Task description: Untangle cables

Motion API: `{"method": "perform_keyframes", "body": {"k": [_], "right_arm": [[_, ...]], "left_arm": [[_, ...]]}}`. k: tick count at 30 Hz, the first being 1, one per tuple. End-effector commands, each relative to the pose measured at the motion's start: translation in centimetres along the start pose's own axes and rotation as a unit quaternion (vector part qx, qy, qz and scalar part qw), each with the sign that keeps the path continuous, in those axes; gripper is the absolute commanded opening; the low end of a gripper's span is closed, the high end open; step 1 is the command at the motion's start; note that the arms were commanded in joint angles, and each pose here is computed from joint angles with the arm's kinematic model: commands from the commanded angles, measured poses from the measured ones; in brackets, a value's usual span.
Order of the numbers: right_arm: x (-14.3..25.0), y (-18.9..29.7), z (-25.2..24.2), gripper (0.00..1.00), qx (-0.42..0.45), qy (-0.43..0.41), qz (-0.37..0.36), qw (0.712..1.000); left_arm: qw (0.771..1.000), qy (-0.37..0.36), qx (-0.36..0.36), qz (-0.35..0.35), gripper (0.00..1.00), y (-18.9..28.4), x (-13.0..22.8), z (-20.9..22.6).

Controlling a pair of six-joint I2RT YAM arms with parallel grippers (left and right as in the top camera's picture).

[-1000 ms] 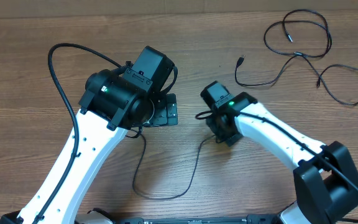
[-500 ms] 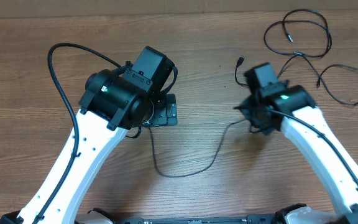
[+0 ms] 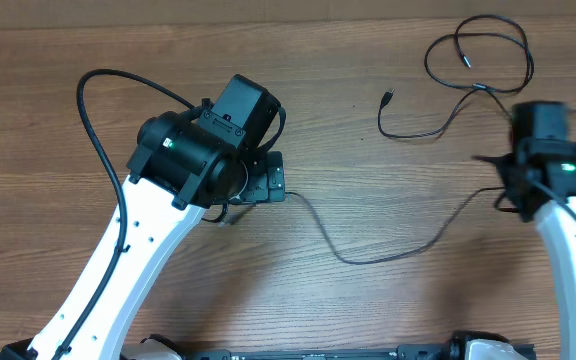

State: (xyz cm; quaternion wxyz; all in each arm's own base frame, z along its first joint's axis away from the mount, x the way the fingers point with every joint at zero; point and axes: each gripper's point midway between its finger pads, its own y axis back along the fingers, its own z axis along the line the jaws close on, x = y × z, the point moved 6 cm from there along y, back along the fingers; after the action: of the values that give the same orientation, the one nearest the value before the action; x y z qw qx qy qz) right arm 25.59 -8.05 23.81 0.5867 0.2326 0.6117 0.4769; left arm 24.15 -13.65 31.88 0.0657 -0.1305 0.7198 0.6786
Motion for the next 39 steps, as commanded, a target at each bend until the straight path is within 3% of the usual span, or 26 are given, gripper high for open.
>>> {"method": "perform_keyframes", "body": {"k": [1, 7, 16, 17, 20, 22, 27, 32, 39], "right_arm": [[-2.6, -0.7, -1.0, 0.04, -0.007, -0.003, 0.014, 1.0], [-5.0, -3.2, -2.8, 0.04, -0.039, -0.037, 0.08, 0.995], [-6.4, -8.1, -4.2, 0.04, 0.007, -0.076, 0.111, 0.991], [-6.2, -8.7, -4.2, 0.11, 0.013, -0.075, 0.119, 0.99], [-5.4, -10.2, -4.1, 0.45, 0.025, -0.071, 0.149, 0.986], [-4.9, -10.6, -4.0, 0.55, 0.025, -0.067, 0.167, 0.983], [-4.4, -10.2, -3.7, 0.64, 0.002, -0.052, 0.19, 0.98], [-3.8, -8.3, -2.2, 0.7, -0.085, -0.012, 0.222, 0.971], [0.4, -3.1, 1.4, 0.71, -0.277, 0.122, 0.323, 0.897]], "left_arm": [[1.0, 0.011, 0.005, -0.019, 1.0, 1.1, -0.2, 0.3], [1.0, 0.011, 0.005, -0.019, 0.99, 1.1, -0.2, 0.3], [1.0, 0.011, 0.005, -0.019, 1.0, 1.1, -0.2, 0.3], [1.0, 0.011, 0.005, -0.019, 0.99, 1.1, -0.2, 0.3], [1.0, 0.011, 0.005, -0.019, 1.0, 1.1, -0.2, 0.3], [1.0, 0.011, 0.005, -0.019, 0.99, 1.1, -0.2, 0.3], [1.0, 0.011, 0.005, -0.019, 1.0, 1.1, -0.2, 0.3], [1.0, 0.011, 0.005, -0.019, 1.0, 1.1, -0.2, 0.3], [1.0, 0.011, 0.005, -0.019, 1.0, 1.1, -0.2, 0.3]]}}
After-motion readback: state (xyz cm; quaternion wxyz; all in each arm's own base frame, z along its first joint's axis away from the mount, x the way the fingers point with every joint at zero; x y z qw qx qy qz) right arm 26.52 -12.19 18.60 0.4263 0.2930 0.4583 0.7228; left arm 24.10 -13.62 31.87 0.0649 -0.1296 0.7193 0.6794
